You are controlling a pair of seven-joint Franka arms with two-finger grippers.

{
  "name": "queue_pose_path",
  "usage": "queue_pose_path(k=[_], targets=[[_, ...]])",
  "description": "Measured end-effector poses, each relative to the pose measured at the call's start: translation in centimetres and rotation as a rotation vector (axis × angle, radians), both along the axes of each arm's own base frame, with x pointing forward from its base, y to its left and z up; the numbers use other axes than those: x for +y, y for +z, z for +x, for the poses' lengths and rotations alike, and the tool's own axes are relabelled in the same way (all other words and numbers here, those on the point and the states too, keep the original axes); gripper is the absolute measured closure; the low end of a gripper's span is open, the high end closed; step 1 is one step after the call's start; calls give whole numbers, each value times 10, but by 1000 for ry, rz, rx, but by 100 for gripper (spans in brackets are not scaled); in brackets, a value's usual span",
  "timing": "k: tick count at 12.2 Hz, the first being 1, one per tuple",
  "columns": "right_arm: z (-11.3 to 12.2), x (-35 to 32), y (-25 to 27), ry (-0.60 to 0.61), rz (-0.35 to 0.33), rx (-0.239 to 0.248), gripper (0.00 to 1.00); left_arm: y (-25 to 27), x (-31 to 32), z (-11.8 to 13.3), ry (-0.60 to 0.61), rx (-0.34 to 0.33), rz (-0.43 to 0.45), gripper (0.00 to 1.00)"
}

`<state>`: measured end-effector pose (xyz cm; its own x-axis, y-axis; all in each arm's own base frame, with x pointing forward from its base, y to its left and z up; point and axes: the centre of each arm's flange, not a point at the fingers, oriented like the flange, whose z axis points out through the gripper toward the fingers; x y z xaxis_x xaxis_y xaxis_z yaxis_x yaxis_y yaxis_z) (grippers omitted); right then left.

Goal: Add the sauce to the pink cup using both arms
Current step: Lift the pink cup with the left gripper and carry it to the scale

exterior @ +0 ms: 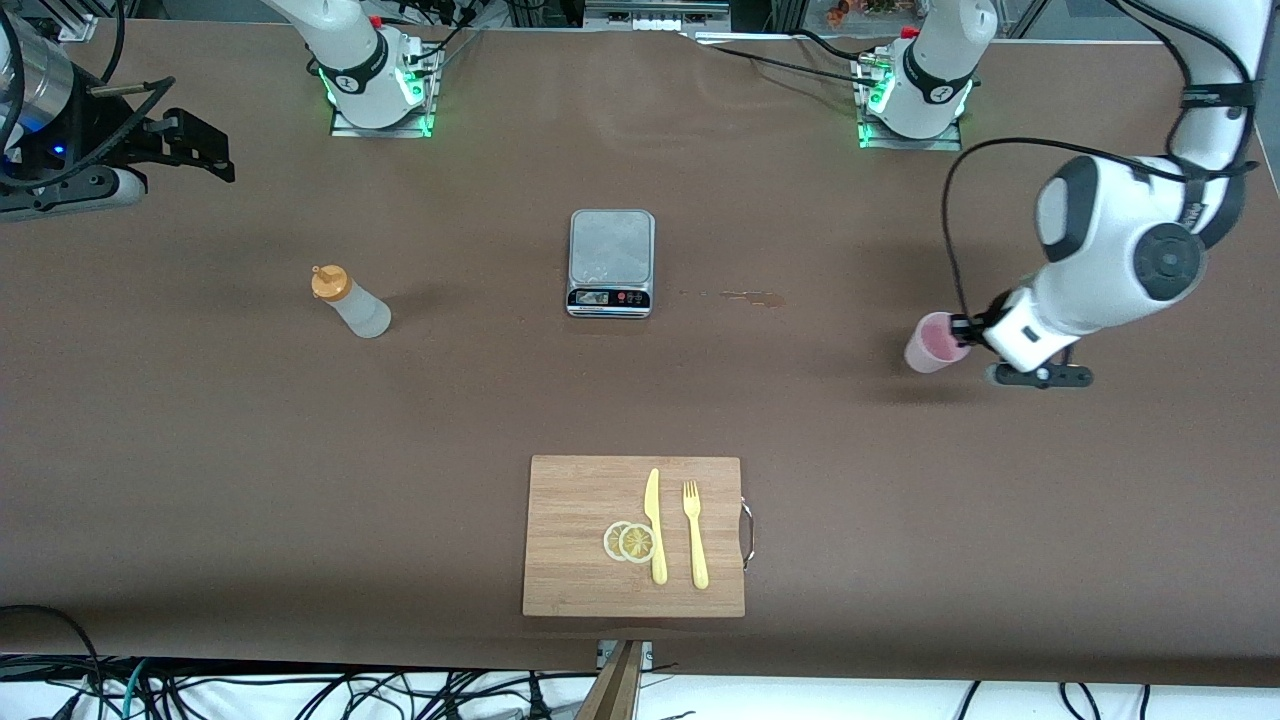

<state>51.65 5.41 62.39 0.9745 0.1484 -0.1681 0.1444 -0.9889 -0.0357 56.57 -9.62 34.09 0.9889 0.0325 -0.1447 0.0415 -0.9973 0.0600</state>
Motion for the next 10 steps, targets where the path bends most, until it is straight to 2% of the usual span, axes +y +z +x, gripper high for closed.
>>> queue_pose_path(k=[3,6,10], targets=[[1,0,-4,-1,-1,7,0,15,-126,-26,1,2,-23,96],[3,0,-8,31,4,14,0,18,-222,-63,11,39,-80,96],[12,-17,-24,241,54,17,0,-10,-333,-115,22,68,-47,96]])
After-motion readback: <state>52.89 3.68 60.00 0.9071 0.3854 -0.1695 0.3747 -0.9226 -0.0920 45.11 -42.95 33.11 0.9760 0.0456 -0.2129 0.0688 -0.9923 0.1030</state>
